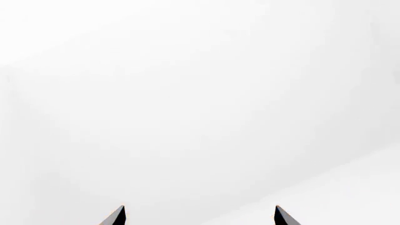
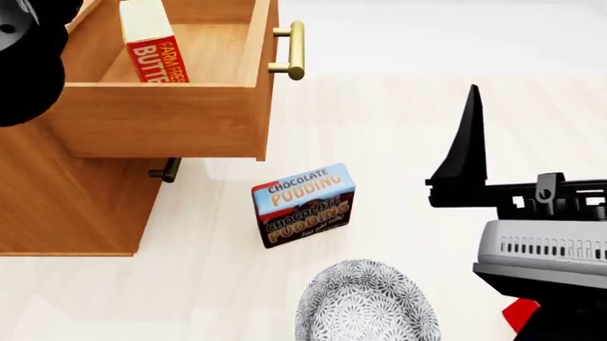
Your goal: Put the butter at the front in the top drawer of the cabinet and close it.
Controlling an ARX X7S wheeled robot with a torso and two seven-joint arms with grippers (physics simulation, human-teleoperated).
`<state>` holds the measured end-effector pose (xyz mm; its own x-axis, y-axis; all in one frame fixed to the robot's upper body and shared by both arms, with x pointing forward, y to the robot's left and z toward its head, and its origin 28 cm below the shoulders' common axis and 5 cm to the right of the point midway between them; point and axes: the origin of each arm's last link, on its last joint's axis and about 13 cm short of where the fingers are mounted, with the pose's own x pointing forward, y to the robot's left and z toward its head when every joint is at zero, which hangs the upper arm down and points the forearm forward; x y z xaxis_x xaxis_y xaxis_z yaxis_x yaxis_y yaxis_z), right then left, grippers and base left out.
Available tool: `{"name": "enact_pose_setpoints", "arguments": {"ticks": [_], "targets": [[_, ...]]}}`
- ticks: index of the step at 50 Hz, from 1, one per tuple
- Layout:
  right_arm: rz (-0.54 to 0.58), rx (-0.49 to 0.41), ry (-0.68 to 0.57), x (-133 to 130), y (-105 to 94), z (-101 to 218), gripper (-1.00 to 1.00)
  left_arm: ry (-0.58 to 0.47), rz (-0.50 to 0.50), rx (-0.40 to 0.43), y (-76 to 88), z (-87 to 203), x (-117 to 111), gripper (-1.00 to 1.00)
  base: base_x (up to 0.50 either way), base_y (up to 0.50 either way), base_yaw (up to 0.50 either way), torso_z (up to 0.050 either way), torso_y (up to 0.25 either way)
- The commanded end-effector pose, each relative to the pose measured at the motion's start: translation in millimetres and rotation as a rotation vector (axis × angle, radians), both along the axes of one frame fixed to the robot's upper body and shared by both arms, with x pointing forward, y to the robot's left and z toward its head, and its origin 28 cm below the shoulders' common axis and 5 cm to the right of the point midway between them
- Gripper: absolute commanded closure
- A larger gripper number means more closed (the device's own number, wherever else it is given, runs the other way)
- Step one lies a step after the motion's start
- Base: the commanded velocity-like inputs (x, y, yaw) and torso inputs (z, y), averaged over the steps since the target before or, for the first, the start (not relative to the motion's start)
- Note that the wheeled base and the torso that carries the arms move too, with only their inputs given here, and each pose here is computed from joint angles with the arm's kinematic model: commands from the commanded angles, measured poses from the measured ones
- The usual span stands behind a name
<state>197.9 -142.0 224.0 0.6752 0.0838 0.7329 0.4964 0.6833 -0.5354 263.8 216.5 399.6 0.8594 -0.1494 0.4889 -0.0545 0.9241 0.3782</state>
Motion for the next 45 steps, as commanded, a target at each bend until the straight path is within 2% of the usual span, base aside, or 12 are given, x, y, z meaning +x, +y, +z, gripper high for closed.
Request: {"name": "enact_pose_setpoints", "arguments": {"ticks": [1, 17, 30, 45], "targets": [[0.0, -0.004, 0.004, 1, 1.4, 1, -1.0, -0.042, -0.169, -0.065, -17.7, -11, -26, -1.0, 0.0, 0.0, 0.0, 0.0, 0.0], [-0.01, -0.005, 0.009, -1, 0.9, 1, -1.0, -0.055, -0.44, -0.073, -59.4, -32, -68, -1.0, 0.0, 0.0, 0.0, 0.0, 0.0], [-0.019, 0.001, 0.02, -3, -0.8, -3, -1.0, -0.032, -0.537, -0.072, -73.9, -38, -80, -1.0, 0.0, 0.0, 0.0, 0.0, 0.0], [-0.028, 0.002, 0.023, -4, -1.2, -4, -1.0, 0.023, -0.603, -0.079, -83.8, -49, -79, -1.0, 0.0, 0.0, 0.0, 0.0, 0.0]]}}
